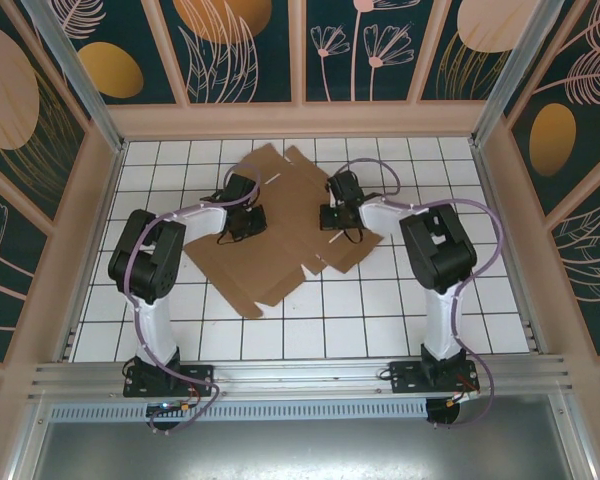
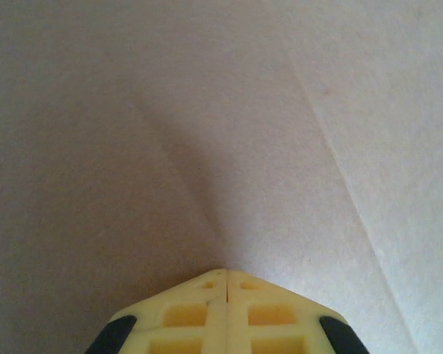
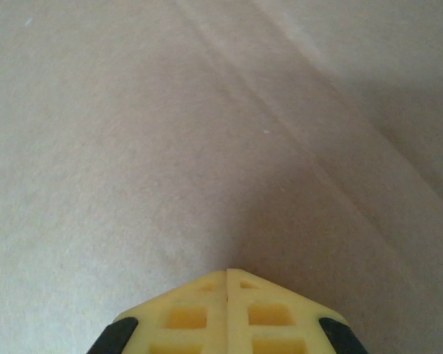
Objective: Fold the paper box
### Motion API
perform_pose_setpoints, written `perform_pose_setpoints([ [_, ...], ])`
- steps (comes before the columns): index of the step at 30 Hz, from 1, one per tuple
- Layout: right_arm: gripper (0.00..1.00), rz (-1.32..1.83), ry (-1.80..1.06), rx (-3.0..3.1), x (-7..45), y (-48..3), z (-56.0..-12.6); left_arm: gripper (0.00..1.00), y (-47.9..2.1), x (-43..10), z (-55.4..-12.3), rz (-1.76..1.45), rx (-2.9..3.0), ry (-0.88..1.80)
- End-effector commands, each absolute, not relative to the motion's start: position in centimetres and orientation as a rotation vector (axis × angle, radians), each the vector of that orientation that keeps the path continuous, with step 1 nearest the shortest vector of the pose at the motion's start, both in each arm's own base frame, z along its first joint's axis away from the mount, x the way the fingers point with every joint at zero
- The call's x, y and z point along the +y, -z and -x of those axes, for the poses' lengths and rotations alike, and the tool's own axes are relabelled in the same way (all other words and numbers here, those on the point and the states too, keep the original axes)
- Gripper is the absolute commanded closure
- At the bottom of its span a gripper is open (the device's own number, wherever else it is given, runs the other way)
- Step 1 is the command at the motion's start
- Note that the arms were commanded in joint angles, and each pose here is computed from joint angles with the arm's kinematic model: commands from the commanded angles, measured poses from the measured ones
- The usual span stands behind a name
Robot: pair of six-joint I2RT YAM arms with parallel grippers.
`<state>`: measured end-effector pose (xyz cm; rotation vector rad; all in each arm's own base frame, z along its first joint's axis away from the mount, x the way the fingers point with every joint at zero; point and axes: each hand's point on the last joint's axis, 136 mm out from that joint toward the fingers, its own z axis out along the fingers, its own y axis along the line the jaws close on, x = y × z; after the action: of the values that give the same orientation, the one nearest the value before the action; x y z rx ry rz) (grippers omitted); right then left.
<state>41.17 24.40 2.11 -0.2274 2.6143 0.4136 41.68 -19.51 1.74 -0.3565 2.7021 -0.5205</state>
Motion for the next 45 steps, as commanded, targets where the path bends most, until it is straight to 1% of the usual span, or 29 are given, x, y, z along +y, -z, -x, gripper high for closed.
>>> perform_pose_setpoints([
  [1, 1.00, 0.246, -0.324, 2.836, 22.1, 2.1, -33.2, 1.00, 0.5, -17.8, -41.2, 0.344, 2.774, 0.389],
  [3, 1.00, 0.311, -0.390, 2.833, 23.4, 1.3, -30.4, 1.00, 0.2, -18.0, -41.3, 0.325, 2.768, 0.399],
  [5, 1.00, 0.341, -0.437, 2.821, 24.1, 0.5, -29.0, 1.00, 0.0, -18.3, -41.1, 0.308, 2.764, 0.427],
  [8, 1.00, 0.366, -0.571, 2.712, 25.4, -3.5, -29.7, 1.00, -1.5, -18.5, -41.4, 0.285, 2.734, 0.452],
  [10, 0.91, 0.352, -0.672, 2.625, 25.9, -7.0, -30.8, 1.00, -3.3, -18.8, -41.8, 0.265, 2.686, 0.482],
  [12, 0.84, 0.344, -0.674, 2.556, 25.5, -10.0, -32.3, 1.00, -5.3, -19.9, -41.9, 0.237, 2.635, 0.590],
  [13, 0.72, 0.351, -0.681, 2.514, 25.2, -11.2, -32.8, 1.00, -5.8, -20.3, -41.7, 0.228, 2.621, 0.633],
  [14, 0.53, 0.374, -0.725, 2.457, 25.1, -12.6, -33.0, 1.00, -6.6, -21.0, -41.8, 0.209, 2.592, 0.693],
  [15, 0.46, 0.337, -0.744, 2.427, 24.1, -13.5, -33.9, 0.98, -7.4, -21.7, -41.8, 0.172, 2.559, 0.753],
  [16, 0.44, 0.302, -0.769, 2.416, 23.1, -14.0, -34.7, 0.95, -7.9, -22.1, -41.8, 0.141, 2.534, 0.793],
  [18, 0.41, 0.210, -0.796, 2.391, 20.9, -14.4, -36.4, 0.95, -7.9, -22.0, -42.3, 0.136, 2.540, 0.766],
  [19, 0.23, 0.173, -0.819, 2.376, 20.0, -14.5, -37.0, 0.94, -8.0, -22.2, -42.5, 0.118, 2.542, 0.784],
  [20, 0.11, 0.129, -0.826, 2.378, 18.9, -14.3, -37.8, 0.91, -7.7, -22.4, -42.6, 0.104, 2.547, 0.809],
  [22, 0.11, 0.061, -0.857, 2.384, 17.4, -13.7, -38.9, 0.90, -7.0, -22.6, -42.8, 0.106, 2.559, 0.858],
  [24, 0.12, 0.010, -0.881, 2.391, 16.4, -13.0, -39.7, 0.92, -6.1, -22.8, -42.8, 0.107, 2.572, 0.897],
  [26, 0.16, -0.011, -0.936, 2.415, 16.1, -11.7, -40.1, 0.97, -4.8, -22.9, -42.8, 0.114, 2.606, 0.900],
  [27, 0.17, -0.018, -0.921, 2.435, 15.8, -11.1, -40.3, 0.98, -4.2, -22.9, -42.8, 0.118, 2.619, 0.904],
  [31, 0.21, -0.024, -0.935, 2.516, 16.0, -8.4, -40.5, 0.99, -2.6, -22.8, -42.3, 0.142, 2.641, 0.937],
  [34, 0.22, -0.027, -0.930, 2.553, 15.9, -6.9, -40.5, 1.00, -1.9, -22.7, -42.0, 0.144, 2.656, 0.937],
  [37, 0.23, -0.013, -0.982, 2.581, 16.4, -5.9, -40.4, 1.00, -1.1, -22.6, -41.8, 0.148, 2.673, 0.928],
  [45, 0.33, -0.019, -1.059, 2.638, 17.1, -3.3, -40.0, 1.00, -0.2, -22.5, -41.5, 0.157, 2.701, 0.929],
])
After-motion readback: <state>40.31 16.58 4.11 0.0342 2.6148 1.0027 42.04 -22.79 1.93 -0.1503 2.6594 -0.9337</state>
